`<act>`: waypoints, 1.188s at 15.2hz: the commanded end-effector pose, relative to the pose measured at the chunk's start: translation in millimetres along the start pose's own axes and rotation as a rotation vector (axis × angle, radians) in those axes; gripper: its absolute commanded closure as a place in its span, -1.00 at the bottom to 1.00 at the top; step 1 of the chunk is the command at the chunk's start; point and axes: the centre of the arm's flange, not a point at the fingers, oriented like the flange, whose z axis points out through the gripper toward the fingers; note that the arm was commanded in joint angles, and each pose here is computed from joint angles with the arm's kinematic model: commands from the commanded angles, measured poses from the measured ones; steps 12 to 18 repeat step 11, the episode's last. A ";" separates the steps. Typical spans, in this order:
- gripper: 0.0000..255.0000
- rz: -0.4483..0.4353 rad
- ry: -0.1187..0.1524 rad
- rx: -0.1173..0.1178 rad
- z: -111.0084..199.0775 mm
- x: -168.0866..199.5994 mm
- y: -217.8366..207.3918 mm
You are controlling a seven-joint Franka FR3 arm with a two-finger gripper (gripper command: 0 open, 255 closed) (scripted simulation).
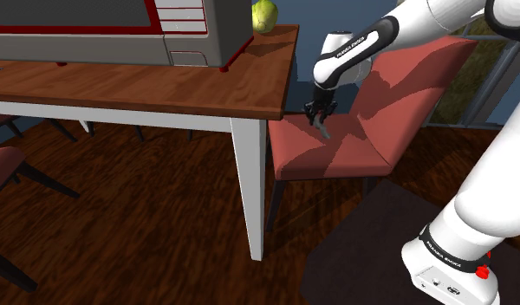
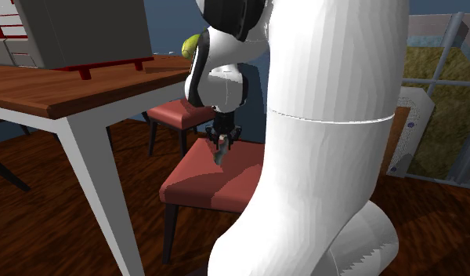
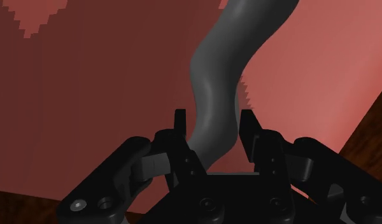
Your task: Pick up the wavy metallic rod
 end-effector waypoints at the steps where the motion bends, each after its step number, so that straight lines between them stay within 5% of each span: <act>1: 1.00 0.000 0.000 0.000 -11.2 1.5 -1.0; 9: 1.00 0.000 0.000 0.000 -53.2 5.7 -2.7; 18: 1.00 0.000 0.000 0.000 -54.0 5.7 -2.7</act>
